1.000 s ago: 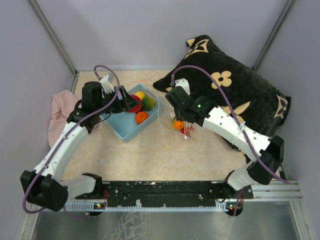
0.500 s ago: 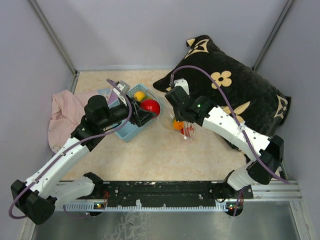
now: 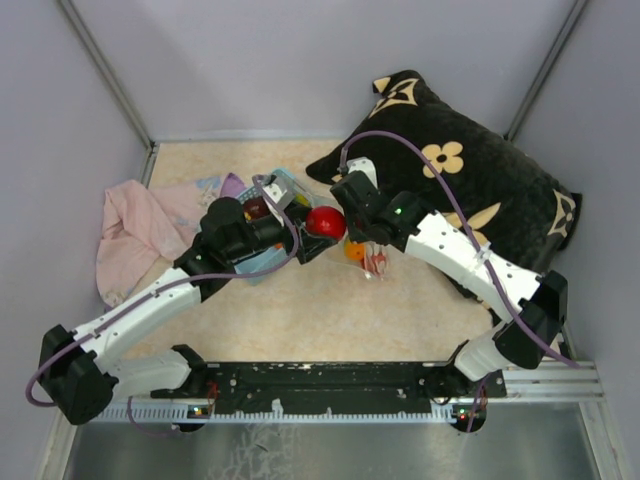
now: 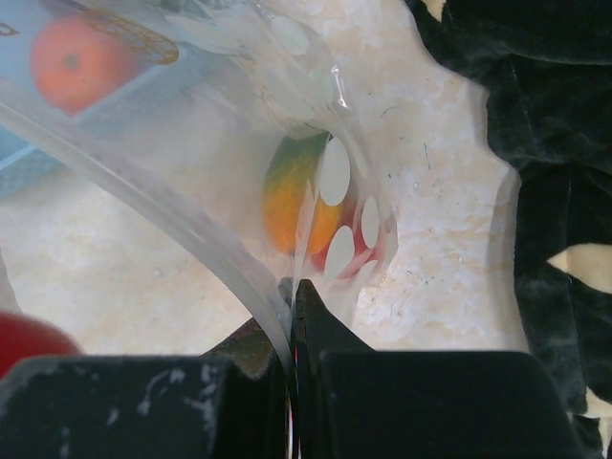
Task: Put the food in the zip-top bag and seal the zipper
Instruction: Place the fake fruit in the zipper food storage bag.
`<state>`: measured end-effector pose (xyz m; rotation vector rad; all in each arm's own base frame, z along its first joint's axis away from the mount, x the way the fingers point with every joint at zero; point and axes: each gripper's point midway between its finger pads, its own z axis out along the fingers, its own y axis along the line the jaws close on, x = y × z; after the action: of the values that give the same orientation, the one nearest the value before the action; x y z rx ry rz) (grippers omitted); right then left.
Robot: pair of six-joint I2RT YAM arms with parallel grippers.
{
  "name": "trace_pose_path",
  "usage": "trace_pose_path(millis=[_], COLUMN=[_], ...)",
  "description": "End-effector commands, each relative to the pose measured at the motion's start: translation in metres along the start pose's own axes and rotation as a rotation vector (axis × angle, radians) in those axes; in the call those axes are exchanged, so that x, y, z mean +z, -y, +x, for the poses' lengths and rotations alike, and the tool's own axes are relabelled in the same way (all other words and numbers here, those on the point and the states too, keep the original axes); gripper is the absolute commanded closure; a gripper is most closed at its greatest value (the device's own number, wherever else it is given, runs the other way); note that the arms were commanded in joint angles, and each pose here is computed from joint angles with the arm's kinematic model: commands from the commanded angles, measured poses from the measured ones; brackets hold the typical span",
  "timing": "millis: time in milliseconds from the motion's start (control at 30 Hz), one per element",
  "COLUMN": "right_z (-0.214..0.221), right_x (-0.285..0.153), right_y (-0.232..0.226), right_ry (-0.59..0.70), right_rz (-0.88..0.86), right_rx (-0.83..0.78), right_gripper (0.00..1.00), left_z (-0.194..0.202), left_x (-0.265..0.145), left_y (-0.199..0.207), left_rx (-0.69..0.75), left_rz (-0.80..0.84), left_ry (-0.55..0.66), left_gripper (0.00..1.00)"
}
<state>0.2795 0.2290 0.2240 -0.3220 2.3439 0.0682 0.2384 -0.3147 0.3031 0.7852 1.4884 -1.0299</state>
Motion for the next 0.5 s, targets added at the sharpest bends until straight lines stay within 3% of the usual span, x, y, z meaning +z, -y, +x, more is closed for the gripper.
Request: trace_pose_path(millis=[0, 300, 467], right_z=[-0.03, -0.031, -0.032], right_x=[-0.012, -0.017, -0.017], right_y=[-0.017, -0.024, -0.029], right_ry=[0.084, 0.106, 0.112], right_rz=[-0.076, -0.134, -0.163], right_rx=[0.052, 0.058, 0.058], right_gripper=[1.0, 1.0, 1.0], left_z=[0.008, 0.039, 0.037], left_x=[0.007, 0.0, 0.004], left_y=[-0.009, -0.052, -0.054], left_rx=[0.108, 0.133, 0.141], left_rz=[-0.018, -0.233, -0.232], left_ry=[0.001, -0.126, -0.151], left_gripper=[0.42, 0.42, 0.41])
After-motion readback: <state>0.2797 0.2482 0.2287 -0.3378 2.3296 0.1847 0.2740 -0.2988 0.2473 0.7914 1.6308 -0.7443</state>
